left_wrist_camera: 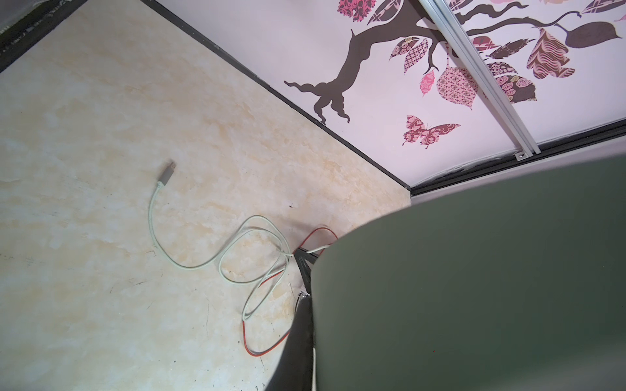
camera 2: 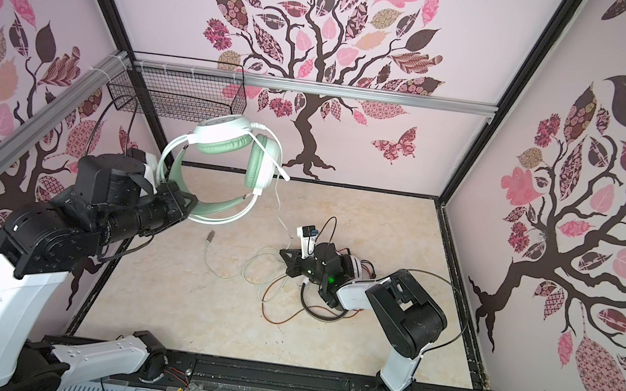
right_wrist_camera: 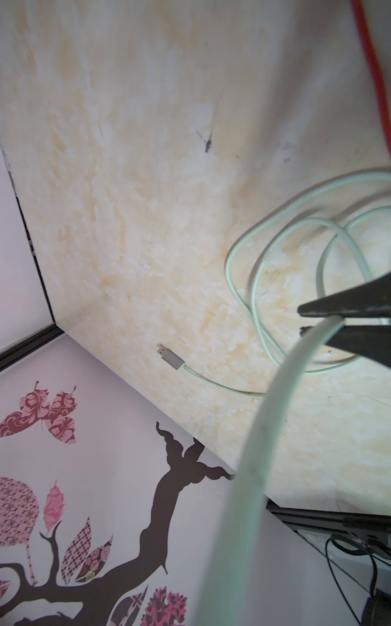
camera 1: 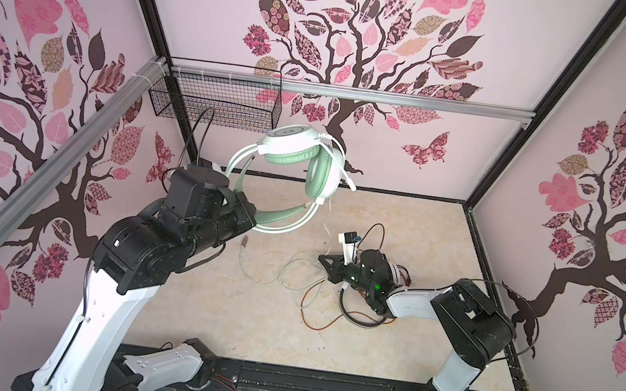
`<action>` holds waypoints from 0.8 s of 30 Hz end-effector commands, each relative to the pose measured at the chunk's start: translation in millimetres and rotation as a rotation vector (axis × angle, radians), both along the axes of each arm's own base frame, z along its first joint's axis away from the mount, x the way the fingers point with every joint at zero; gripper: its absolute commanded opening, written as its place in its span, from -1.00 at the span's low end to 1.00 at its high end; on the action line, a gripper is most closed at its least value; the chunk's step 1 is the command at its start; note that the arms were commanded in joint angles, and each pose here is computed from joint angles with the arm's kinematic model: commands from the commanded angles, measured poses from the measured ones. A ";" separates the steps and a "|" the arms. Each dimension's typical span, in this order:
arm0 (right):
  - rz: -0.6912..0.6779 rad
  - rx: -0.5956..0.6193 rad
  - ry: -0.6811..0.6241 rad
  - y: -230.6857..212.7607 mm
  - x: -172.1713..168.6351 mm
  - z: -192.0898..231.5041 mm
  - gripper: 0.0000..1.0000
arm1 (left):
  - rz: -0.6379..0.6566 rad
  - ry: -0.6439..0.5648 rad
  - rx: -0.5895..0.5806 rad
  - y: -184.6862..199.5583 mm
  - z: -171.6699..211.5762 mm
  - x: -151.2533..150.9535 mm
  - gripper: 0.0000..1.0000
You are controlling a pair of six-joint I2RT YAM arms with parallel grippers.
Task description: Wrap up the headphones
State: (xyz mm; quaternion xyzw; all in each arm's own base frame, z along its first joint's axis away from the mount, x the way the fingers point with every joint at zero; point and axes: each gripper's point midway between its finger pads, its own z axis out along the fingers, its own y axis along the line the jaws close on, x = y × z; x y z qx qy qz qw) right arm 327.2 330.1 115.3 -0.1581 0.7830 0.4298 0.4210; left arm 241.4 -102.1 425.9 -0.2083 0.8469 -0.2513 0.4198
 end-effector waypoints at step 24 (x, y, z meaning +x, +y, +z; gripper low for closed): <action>-0.050 -0.631 0.047 -66.9 -132.6 -8.1 -1.00 | -0.237 0.193 0.322 -45.0 -48.5 57.4 -1.00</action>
